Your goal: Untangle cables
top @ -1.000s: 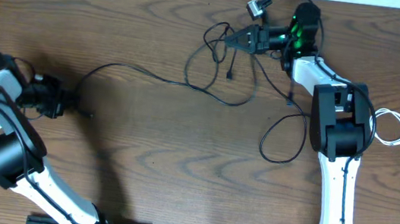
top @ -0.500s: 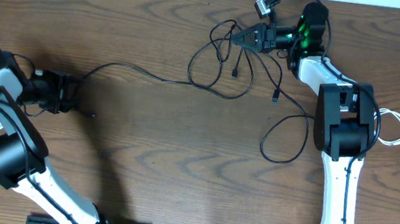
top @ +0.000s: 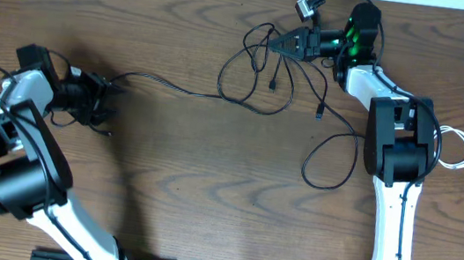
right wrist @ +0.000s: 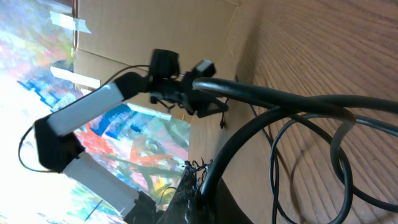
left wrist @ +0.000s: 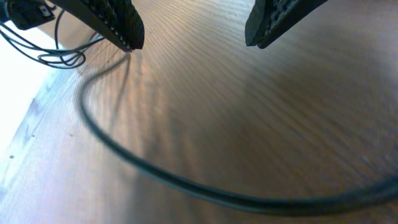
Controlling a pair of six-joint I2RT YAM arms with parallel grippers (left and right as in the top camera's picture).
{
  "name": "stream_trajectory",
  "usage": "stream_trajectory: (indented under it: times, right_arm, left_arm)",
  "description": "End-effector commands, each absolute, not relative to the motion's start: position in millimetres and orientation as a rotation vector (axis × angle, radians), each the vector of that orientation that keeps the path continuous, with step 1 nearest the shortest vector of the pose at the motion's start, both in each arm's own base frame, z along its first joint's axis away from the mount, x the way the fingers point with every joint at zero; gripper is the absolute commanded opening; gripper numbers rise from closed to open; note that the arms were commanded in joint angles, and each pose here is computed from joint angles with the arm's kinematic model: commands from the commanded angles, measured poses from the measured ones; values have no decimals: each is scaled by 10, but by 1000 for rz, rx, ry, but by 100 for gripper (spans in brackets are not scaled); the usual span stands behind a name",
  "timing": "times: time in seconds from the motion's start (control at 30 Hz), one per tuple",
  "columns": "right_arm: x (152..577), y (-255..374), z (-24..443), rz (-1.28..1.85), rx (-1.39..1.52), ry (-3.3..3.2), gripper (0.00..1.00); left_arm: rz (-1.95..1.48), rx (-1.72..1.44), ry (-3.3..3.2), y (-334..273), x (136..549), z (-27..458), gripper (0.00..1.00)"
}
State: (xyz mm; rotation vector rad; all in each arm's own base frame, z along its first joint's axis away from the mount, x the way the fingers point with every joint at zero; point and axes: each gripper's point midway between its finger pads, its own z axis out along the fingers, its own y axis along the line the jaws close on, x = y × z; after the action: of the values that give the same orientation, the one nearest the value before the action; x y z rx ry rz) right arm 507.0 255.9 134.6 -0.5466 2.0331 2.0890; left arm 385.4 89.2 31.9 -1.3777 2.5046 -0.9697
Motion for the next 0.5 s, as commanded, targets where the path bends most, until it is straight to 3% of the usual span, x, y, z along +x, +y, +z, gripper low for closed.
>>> stream_trajectory:
  times: [0.0, 0.47]
  right_arm:
    - [5024, 2604, 1435, 2083, -588, 2016, 1]
    - [4987, 2677, 1435, 2090, -605, 2017, 1]
  left_arm:
    - [-765, -1261, 2534, 881, 3877, 565, 60]
    - [-451, -1135, 2698, 88, 3971, 424, 65]
